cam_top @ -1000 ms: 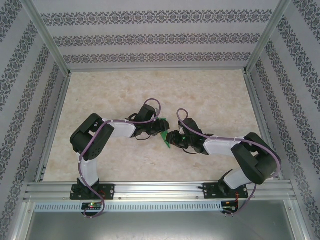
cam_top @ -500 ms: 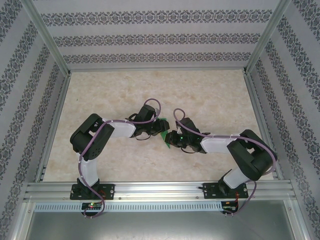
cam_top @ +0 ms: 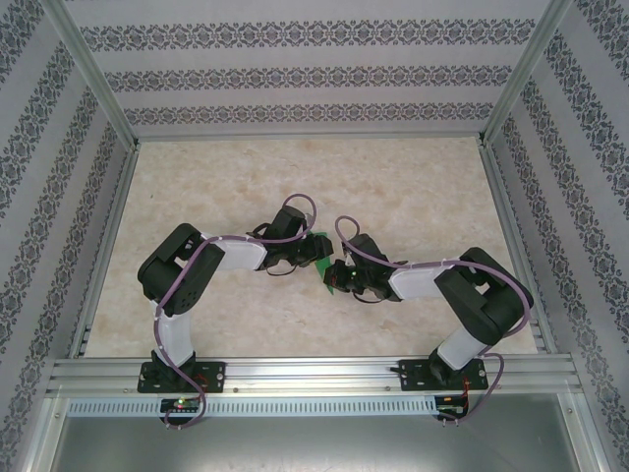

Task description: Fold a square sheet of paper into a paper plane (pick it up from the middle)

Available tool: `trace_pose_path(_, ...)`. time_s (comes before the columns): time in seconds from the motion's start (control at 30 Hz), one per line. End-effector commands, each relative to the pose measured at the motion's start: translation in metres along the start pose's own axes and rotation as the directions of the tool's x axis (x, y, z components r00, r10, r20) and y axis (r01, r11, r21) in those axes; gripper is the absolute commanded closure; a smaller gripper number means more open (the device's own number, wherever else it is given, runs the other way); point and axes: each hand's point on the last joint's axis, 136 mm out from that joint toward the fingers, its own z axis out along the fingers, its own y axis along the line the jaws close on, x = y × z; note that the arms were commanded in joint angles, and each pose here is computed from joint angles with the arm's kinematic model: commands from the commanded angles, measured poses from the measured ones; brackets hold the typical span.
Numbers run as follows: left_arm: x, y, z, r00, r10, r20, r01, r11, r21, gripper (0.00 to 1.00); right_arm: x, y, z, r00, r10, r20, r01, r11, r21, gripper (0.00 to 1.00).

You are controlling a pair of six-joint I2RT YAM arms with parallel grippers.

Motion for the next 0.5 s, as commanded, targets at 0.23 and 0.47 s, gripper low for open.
trace_pose_path(0.23,0.007,0.021,-0.001,1.0,-0.019,-0.021,0.017,0.996,-0.088,0.55,-0.002,0.002,-0.003,0.998,0.069,0.013,-0.068,0.995,-0.077,0.96)
trace_pose_path(0.47,0.006,0.018,-0.001,1.0,-0.015,-0.019,0.014,0.997,-0.08,0.55,-0.009,0.02,-0.021,0.997,-0.064,0.034,0.065,0.998,-0.023,0.82)
